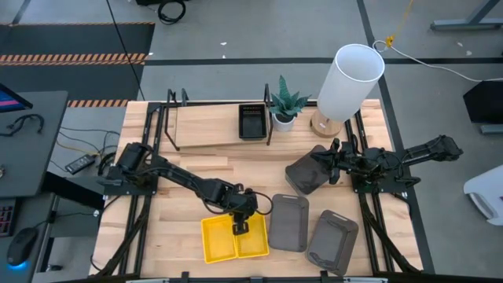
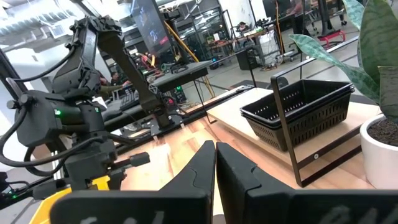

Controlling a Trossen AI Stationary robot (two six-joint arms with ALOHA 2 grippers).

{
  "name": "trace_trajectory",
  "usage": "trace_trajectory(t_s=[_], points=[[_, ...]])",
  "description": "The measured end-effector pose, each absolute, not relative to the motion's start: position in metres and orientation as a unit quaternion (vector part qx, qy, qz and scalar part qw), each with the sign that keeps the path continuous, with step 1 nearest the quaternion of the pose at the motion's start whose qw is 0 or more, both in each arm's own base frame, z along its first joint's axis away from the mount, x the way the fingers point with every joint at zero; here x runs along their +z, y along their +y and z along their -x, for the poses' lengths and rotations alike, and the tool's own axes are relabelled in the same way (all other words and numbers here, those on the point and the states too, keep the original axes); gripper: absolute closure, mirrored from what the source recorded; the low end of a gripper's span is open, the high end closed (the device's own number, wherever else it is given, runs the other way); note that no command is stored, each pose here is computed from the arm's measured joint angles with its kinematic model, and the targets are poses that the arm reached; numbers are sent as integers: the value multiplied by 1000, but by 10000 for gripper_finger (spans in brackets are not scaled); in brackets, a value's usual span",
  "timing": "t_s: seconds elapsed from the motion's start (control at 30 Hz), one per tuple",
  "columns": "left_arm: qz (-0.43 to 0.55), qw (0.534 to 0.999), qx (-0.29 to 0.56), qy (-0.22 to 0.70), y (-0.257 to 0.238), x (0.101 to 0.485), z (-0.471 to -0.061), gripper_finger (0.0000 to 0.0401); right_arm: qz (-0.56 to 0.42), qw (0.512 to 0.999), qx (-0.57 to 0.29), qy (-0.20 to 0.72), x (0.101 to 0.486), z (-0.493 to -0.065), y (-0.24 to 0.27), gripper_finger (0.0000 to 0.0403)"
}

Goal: Stack baskets on shelf by color
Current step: Stack the right yellow bin on the yellow bin

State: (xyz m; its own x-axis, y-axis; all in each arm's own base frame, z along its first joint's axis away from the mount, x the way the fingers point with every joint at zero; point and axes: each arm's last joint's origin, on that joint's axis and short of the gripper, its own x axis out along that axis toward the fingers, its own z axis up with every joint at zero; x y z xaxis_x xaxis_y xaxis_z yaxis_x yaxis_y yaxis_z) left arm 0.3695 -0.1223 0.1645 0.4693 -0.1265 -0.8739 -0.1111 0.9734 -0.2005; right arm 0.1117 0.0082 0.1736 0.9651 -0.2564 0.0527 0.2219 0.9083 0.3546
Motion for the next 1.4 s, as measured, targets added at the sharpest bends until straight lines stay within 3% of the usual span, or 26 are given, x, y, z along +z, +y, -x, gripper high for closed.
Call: trace_trajectory(t_s=[0.13, 0.43, 0.83, 1.17, 1.4], points=[[112, 849, -10, 517, -121, 169, -370, 388, -176, 976, -123, -49, 173, -112, 8, 384], [79, 849, -34, 522, -121, 216, -378, 391, -176, 976, -123, -49, 173, -112, 8, 384], [76, 848, -37, 524, -124, 278, -335, 391, -177, 975, -122, -53, 174, -112, 8, 384], [49, 819, -52, 569, -146, 279, -309, 391, -179, 975, -121, -58, 175, -112, 8, 384], [40, 793, -36, 607, -146, 253, -292, 391, -178, 975, -121, -57, 175, -112, 8, 384]])
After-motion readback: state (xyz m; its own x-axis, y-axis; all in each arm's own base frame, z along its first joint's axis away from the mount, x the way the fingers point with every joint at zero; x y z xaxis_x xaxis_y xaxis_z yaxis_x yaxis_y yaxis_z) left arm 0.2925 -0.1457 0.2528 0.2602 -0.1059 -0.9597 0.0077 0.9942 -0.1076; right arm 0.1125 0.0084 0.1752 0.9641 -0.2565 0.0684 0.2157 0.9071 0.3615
